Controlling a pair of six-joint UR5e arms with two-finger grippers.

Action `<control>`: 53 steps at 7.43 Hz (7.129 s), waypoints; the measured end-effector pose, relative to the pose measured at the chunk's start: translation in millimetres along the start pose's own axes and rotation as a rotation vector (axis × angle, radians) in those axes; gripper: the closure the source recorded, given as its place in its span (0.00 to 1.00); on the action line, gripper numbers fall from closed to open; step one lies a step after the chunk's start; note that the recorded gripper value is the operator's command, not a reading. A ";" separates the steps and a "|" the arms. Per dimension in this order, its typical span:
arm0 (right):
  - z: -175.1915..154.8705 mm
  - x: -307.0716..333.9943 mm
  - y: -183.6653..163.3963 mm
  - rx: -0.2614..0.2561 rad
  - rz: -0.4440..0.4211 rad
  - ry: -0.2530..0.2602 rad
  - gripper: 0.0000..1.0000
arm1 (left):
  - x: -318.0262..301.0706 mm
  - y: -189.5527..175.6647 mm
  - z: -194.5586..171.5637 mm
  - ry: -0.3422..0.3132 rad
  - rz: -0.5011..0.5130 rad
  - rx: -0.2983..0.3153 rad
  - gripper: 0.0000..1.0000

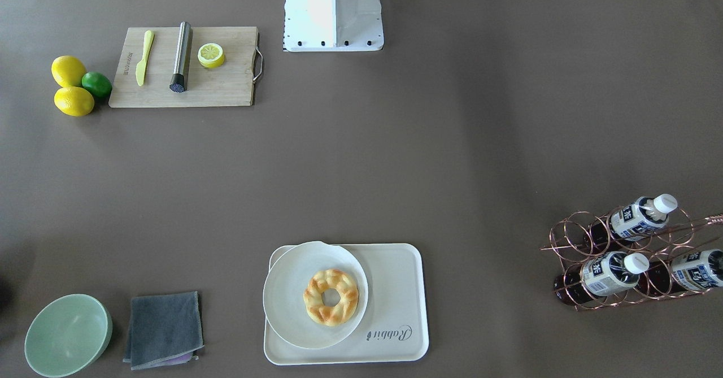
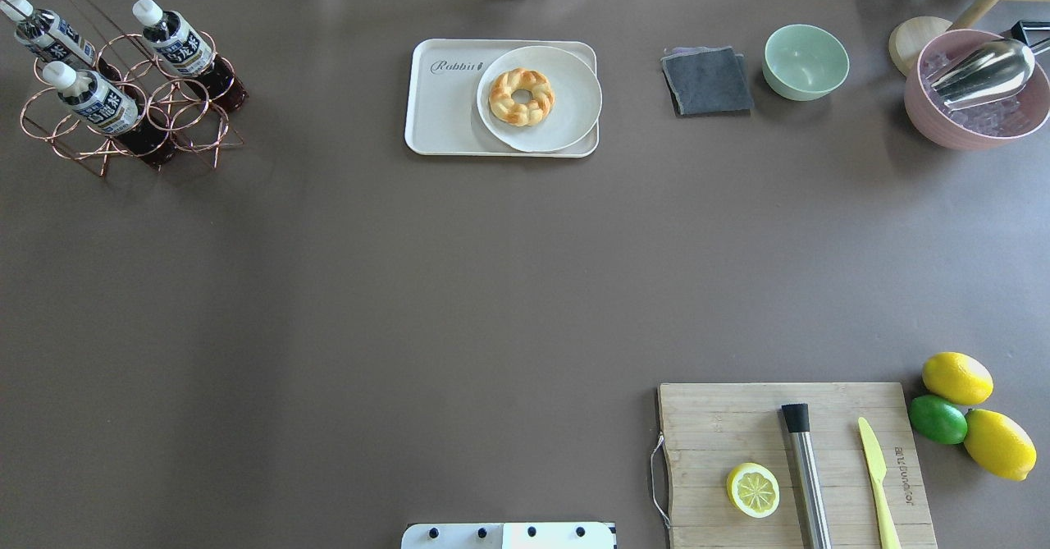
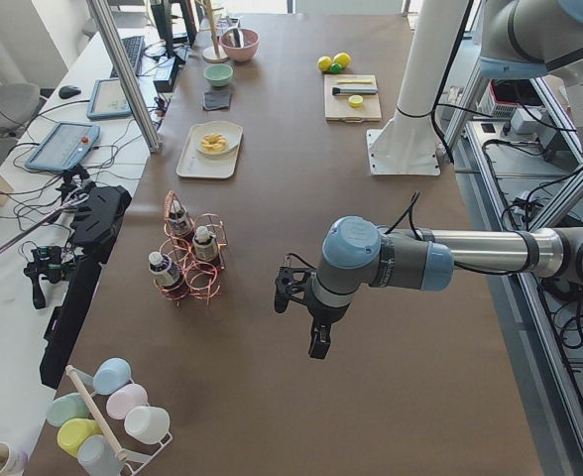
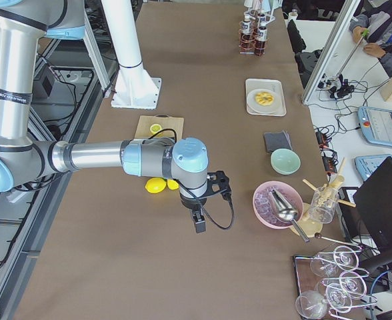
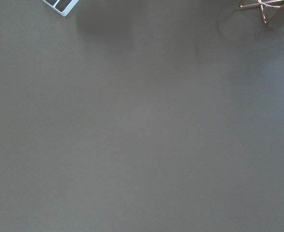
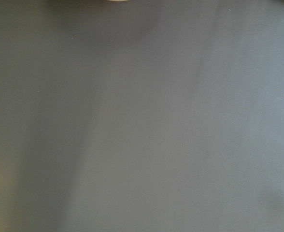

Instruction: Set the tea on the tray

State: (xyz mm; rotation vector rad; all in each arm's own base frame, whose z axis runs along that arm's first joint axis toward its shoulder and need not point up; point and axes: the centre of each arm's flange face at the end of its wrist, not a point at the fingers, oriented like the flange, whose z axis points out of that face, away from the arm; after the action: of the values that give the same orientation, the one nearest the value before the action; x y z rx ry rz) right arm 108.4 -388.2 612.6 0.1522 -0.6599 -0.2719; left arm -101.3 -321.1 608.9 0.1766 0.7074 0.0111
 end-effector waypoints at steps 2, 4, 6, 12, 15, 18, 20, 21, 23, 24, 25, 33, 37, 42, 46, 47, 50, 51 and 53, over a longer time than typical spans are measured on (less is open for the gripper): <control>0.2 0.9 1.9 -0.002 0.006 -0.003 0.01 | 7.3 -5.9 -2.0 0.045 0.008 0.027 0.03; 0.2 -0.4 2.3 0.003 0.003 -0.008 0.00 | 29.1 -33.9 -11.8 0.103 -0.010 0.082 0.04; 1.1 -5.8 1.2 0.022 0.002 -0.064 0.00 | 83.6 -77.8 -8.8 0.176 0.034 0.155 0.03; 2.4 -8.7 11.1 0.028 -0.002 -0.082 0.00 | 194.4 -163.7 21.4 0.136 0.069 0.392 0.03; 0.7 -11.4 7.4 0.031 -0.002 -0.084 0.01 | 243.0 -197.5 59.2 0.123 -0.003 0.428 0.04; -0.7 -17.3 1.3 0.031 -0.015 -0.078 0.01 | 264.0 -224.2 85.5 0.136 0.002 0.482 0.12; -4.7 -20.9 -1.2 0.036 -0.014 -0.071 0.00 | 264.4 -234.2 94.6 0.136 0.014 0.494 0.14; -6.5 -21.9 -1.8 0.037 -0.014 -0.063 0.01 | 263.4 -238.2 99.9 0.130 0.020 0.491 0.17; -8.6 -24.9 -3.5 0.037 0.003 -0.055 0.01 | 260.5 -241.1 106.2 0.117 0.041 0.484 0.55; -9.4 -26.0 -4.1 0.038 0.008 -0.054 0.00 | 260.1 -241.5 106.5 0.116 0.042 0.483 0.89; -9.6 -26.5 -4.3 0.038 0.010 -0.053 0.00 | 260.2 -241.4 106.3 0.118 0.039 0.482 1.00; -8.7 -31.0 -6.2 0.034 0.023 -0.058 0.00 | 255.3 -253.9 60.3 0.147 0.029 0.519 1.00; -0.9 -35.8 -9.2 0.016 0.026 -0.066 0.00 | 258.1 -254.7 -22.7 0.156 0.010 0.578 1.00; 1.1 -45.0 -16.1 0.021 0.032 -0.072 0.00 | 321.5 -239.3 -83.8 0.165 -0.021 0.526 1.00; 5.0 -57.3 -26.3 0.049 0.039 -0.073 0.00 | 549.6 -198.9 -67.1 0.141 0.006 0.500 1.00; 6.0 -58.5 -27.0 0.048 0.038 -0.077 0.00 | 611.3 -175.3 -63.0 0.152 -0.006 0.486 1.00; 7.9 -58.7 -26.3 0.044 0.035 -0.079 0.00 | 742.0 -101.6 -21.3 0.155 0.009 0.494 1.00; 8.6 -58.5 -25.3 0.043 0.035 -0.080 0.00 | 765.6 -89.0 -6.8 0.143 0.012 0.492 1.00; 9.6 -58.3 -23.2 0.041 0.032 -0.081 0.00 | 788.4 -81.6 11.9 0.123 0.018 0.485 1.00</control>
State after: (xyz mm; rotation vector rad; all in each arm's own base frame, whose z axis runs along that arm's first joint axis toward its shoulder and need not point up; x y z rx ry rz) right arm 53.6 -393.6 580.9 0.1705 -0.7483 -0.2346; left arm 502.0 -348.3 95.5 0.6512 0.8233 -0.1350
